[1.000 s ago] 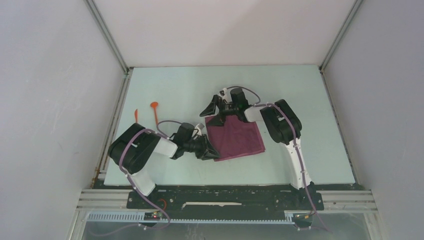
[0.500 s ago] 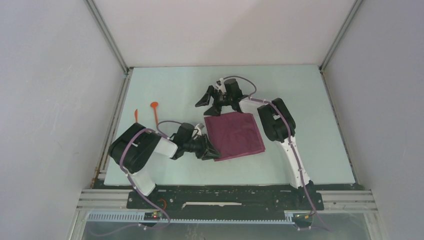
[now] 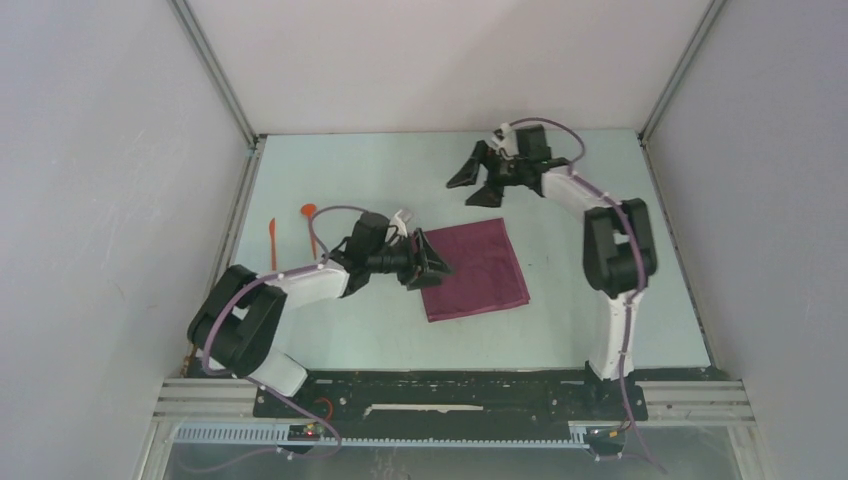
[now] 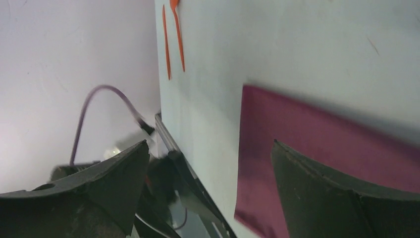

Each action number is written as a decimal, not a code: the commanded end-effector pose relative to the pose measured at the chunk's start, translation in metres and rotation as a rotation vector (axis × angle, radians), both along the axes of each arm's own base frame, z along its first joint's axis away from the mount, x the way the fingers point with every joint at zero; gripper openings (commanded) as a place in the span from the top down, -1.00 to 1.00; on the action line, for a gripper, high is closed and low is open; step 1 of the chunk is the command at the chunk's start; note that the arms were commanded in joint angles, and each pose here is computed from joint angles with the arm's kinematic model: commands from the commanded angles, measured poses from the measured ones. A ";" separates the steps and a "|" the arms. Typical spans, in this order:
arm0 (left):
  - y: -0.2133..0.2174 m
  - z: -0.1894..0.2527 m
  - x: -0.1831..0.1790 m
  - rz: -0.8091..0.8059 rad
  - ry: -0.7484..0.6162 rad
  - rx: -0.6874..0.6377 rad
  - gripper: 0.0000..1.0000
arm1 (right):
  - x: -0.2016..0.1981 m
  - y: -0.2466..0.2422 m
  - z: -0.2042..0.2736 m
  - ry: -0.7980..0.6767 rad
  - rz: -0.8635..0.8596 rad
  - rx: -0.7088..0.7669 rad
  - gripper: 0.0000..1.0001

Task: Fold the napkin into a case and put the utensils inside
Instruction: Smooth out the square-folded napkin at the center of the board, then pick up the top corner of the square-folded napkin from the center of the board, then fold the top corner of the square-folded napkin at the center of the board.

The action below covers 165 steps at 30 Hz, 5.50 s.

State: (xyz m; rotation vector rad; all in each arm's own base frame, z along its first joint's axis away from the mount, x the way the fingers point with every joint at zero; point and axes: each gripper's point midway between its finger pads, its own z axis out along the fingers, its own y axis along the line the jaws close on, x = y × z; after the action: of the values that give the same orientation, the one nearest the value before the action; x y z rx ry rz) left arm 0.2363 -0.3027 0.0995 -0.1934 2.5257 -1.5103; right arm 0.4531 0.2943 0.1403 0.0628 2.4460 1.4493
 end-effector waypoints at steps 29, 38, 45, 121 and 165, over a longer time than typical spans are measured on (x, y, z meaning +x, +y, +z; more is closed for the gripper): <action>0.012 -0.092 -0.036 0.002 0.127 0.121 -0.26 | 0.031 -0.076 -0.120 0.111 -0.213 0.091 -0.99; -0.001 -0.056 -0.021 -0.035 0.042 0.078 -0.29 | 0.046 -0.115 -0.037 0.014 -0.202 -0.341 -0.99; -0.010 -0.003 -0.006 -0.068 -0.068 0.055 -0.32 | -0.096 -0.161 -0.039 0.136 -0.209 -0.641 -0.99; 0.009 -0.077 -0.036 -0.083 0.053 0.161 -0.17 | -0.186 -0.151 -0.085 0.351 -0.207 -0.232 0.01; 0.011 -0.024 -0.040 -0.071 -0.056 0.090 0.05 | -0.177 -0.106 -0.082 0.238 -0.022 -0.395 1.00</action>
State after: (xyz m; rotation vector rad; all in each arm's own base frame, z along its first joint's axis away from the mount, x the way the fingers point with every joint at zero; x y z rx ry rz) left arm 0.2030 -0.2965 0.0893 -0.0253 2.5399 -1.4202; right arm 0.2708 0.1752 0.0526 0.2971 2.8662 0.9791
